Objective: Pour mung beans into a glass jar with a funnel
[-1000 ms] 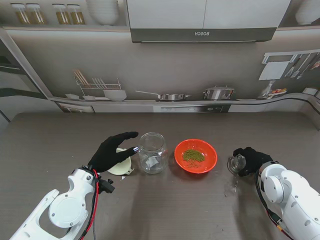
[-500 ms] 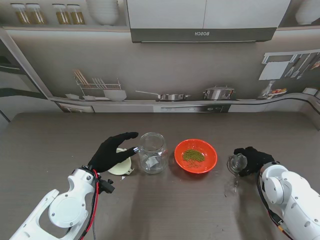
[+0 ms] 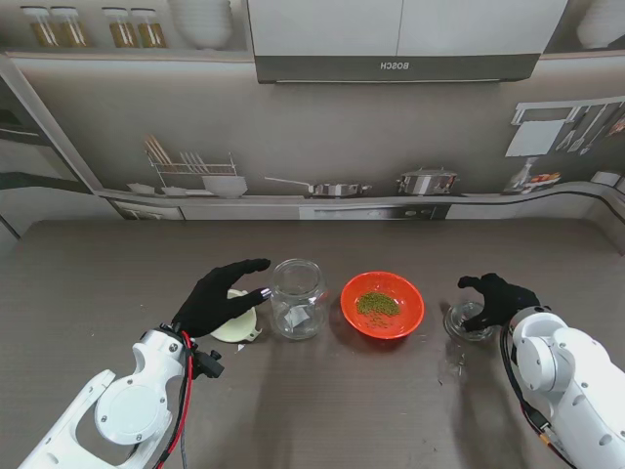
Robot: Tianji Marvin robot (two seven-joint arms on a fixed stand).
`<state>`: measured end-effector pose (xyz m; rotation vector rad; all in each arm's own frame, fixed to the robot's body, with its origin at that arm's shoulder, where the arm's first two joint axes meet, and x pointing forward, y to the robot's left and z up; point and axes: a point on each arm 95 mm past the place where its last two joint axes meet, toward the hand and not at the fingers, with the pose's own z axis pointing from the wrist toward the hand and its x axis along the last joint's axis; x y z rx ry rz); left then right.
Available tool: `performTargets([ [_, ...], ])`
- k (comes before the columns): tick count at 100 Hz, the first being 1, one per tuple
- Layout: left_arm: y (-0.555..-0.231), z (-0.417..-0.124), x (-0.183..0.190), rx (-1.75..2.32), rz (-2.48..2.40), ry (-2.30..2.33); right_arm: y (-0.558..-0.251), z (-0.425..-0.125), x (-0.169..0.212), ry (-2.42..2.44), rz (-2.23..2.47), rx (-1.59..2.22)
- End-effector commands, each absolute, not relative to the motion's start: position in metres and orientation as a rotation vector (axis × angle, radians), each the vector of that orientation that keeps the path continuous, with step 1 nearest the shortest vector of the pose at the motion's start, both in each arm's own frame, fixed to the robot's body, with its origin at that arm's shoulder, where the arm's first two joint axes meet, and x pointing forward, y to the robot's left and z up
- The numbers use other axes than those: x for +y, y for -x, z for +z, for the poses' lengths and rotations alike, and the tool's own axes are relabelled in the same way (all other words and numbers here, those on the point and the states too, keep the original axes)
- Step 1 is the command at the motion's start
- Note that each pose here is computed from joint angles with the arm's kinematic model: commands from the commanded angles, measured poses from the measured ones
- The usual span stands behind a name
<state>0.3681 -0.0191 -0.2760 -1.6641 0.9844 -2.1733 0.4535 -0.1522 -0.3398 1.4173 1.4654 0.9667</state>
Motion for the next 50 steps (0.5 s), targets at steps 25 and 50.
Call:
performTargets([
  [25, -0.368, -0.277, -0.021, 1.005, -2.173, 1.682, -0.449, -0.311, -0.126, -1.393, 1.14, 1.331],
  [50, -0.368, -0.277, -0.02, 0.999, -2.175, 1.678, -0.447, -0.282, -0.086, -1.34, 1.373, 1.222],
])
